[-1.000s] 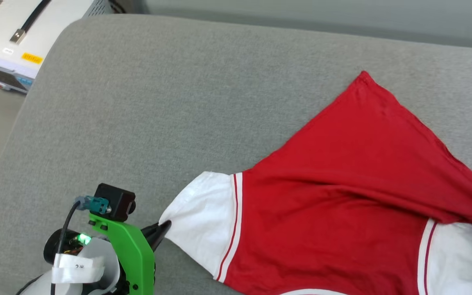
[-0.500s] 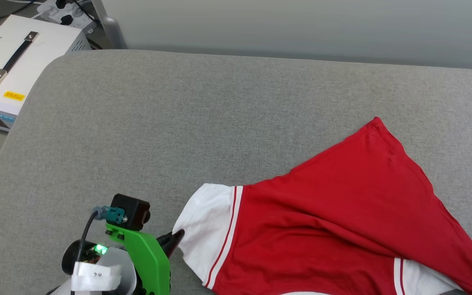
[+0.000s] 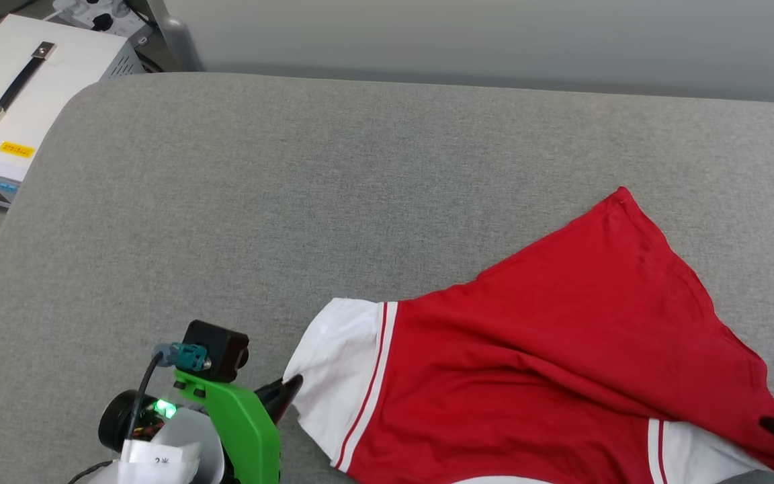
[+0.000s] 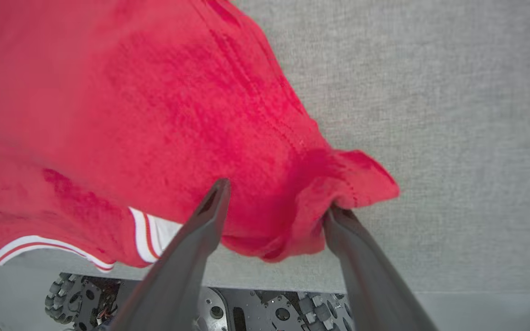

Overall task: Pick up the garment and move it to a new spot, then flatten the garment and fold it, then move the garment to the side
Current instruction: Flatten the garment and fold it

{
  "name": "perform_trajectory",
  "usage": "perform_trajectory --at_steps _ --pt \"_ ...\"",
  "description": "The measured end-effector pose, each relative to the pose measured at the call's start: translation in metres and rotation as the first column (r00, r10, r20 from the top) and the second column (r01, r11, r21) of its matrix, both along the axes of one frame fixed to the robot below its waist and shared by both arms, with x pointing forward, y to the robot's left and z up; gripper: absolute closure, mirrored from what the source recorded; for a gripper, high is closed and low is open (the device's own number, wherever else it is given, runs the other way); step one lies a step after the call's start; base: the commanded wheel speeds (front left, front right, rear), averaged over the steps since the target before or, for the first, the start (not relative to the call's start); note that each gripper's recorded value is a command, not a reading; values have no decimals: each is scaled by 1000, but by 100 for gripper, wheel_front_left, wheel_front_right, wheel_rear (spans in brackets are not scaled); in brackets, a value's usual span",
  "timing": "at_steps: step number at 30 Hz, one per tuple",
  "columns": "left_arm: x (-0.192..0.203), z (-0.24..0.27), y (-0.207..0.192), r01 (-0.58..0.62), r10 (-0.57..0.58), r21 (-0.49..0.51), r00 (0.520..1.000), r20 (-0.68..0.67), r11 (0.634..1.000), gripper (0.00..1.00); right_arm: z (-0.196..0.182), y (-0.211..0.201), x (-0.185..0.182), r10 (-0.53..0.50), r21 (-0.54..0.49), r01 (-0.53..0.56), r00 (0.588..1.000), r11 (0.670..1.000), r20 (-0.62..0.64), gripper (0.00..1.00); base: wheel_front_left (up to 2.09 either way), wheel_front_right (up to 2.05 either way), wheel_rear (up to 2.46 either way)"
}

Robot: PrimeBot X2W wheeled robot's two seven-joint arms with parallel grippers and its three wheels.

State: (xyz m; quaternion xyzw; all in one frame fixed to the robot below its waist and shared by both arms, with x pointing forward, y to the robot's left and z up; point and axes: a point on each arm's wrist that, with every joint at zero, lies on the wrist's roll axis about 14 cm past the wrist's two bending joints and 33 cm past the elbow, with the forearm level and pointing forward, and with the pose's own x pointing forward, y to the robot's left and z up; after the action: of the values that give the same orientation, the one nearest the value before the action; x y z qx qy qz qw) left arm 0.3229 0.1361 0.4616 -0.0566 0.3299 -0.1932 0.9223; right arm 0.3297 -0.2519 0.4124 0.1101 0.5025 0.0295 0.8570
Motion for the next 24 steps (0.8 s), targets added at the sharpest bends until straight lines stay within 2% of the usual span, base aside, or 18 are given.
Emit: perform_trajectory --at_steps 3,6,13,24 --pt "0 0 -1 1 -1 -5 1000 -2 1000 100 21 8 22 64 -22 -63 996 998 61 0 0 0 0" --pt "1 1 0 2 -2 -8 1000 -1 1000 100 40 27 45 120 8 -122 987 992 109 0 0 0 0" --pt "8 0 1 1 -1 -6 1000 -5 1000 100 62 63 102 254 -35 -252 955 967 154 0 0 0 0" --pt "19 -20 14 -46 47 8 997 -54 999 100 25 77 174 316 -114 -311 948 944 31 0 0 0 0"
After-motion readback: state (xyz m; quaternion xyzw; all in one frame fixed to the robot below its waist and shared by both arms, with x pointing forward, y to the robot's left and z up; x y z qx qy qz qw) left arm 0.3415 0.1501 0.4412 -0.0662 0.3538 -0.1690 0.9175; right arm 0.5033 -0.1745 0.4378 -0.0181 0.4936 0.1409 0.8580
